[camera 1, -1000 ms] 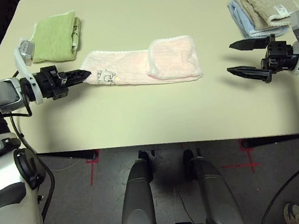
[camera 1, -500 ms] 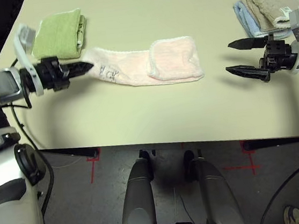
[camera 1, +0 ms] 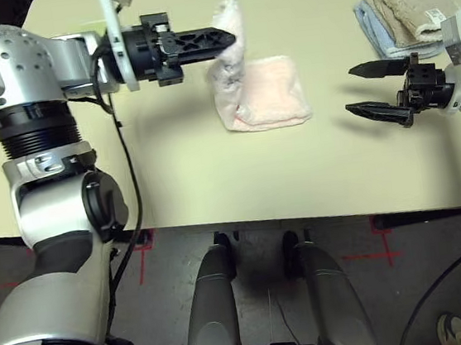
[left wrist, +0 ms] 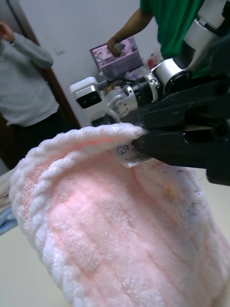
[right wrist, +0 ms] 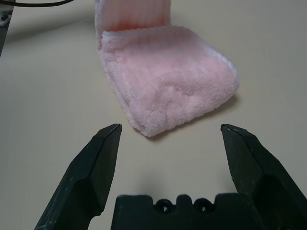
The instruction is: Fold the towel and set it aside.
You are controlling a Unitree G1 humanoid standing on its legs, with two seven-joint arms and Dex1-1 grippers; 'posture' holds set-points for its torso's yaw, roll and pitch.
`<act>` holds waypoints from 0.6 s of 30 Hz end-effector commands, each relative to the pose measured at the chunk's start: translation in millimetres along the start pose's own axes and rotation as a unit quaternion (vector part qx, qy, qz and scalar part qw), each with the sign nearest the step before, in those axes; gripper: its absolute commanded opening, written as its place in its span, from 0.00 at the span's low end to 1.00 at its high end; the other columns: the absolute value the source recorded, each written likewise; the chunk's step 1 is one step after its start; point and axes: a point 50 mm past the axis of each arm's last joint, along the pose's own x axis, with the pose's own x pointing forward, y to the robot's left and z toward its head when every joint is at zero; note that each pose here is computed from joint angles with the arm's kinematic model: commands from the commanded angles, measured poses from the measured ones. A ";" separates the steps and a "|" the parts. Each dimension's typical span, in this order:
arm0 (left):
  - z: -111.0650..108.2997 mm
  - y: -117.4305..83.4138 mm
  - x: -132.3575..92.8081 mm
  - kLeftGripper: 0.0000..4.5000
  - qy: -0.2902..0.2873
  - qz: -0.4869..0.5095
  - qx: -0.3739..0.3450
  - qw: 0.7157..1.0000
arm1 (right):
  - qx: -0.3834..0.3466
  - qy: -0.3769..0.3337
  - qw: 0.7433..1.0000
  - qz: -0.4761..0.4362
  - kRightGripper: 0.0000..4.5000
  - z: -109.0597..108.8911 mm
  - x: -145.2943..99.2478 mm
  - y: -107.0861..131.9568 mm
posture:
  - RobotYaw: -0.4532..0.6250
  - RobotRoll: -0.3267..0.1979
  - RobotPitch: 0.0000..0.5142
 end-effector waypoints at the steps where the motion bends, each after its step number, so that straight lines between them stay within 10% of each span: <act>1: -2.0 4.4 13.4 0.02 0.013 0.012 0.010 1.000 | -0.001 0.005 1.000 -0.010 1.00 -0.9 -3.2 -1.0 | 0.52 0.62 0.57; 18: -23.1 21.6 77.0 0.02 0.091 0.003 0.050 0.995 | 0.008 0.005 1.000 -0.030 1.00 -6.0 -10.8 -6.5 | 0.51 0.62 0.59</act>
